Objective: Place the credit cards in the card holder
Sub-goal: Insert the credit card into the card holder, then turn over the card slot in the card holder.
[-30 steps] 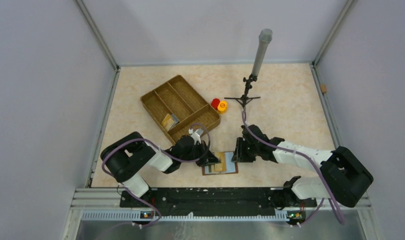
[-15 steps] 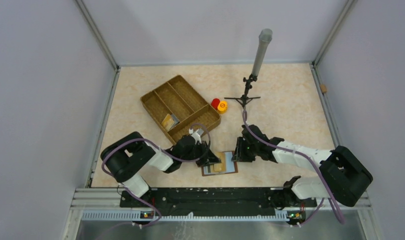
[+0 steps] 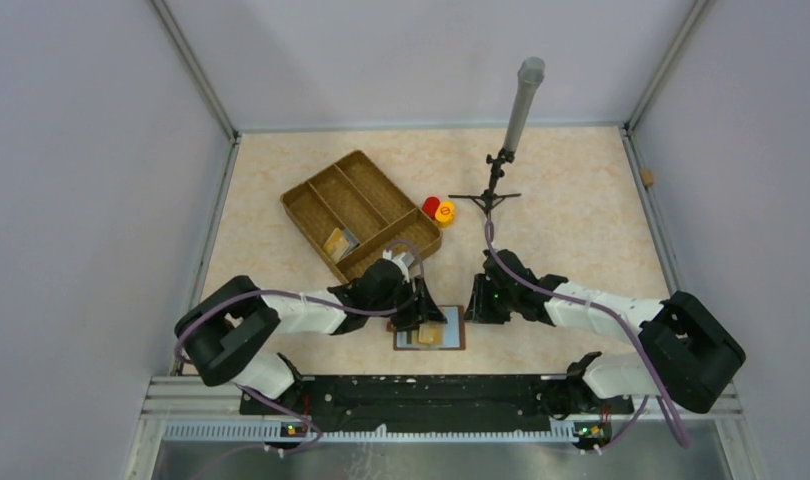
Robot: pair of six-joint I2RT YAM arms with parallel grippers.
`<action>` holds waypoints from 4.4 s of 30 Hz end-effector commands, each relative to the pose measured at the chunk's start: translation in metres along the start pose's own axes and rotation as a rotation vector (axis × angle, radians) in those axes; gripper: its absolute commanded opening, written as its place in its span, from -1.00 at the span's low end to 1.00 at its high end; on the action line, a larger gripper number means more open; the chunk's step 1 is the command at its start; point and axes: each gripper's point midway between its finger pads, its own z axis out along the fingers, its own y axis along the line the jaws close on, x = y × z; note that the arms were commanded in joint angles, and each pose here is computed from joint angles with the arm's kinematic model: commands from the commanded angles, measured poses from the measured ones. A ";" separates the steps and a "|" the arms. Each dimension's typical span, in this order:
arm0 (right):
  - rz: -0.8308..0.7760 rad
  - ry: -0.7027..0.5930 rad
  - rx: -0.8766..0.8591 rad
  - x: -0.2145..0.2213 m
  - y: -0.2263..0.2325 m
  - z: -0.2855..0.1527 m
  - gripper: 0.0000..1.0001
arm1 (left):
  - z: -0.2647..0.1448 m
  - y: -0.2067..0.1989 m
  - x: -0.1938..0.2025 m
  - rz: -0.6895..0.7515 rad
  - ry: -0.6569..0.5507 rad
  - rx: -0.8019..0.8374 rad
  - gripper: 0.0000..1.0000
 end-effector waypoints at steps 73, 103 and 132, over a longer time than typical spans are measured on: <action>-0.020 -0.008 0.037 0.006 -0.009 0.000 -0.44 | -0.028 0.013 0.008 0.112 -0.006 -0.250 0.70; -0.055 -0.025 -0.006 0.005 0.011 -0.005 -0.43 | -0.034 -0.032 -0.009 0.190 -0.134 -0.077 0.78; -0.096 -0.003 -0.015 0.015 0.027 0.001 -0.41 | -0.106 0.074 -0.015 0.156 -0.250 -0.608 0.83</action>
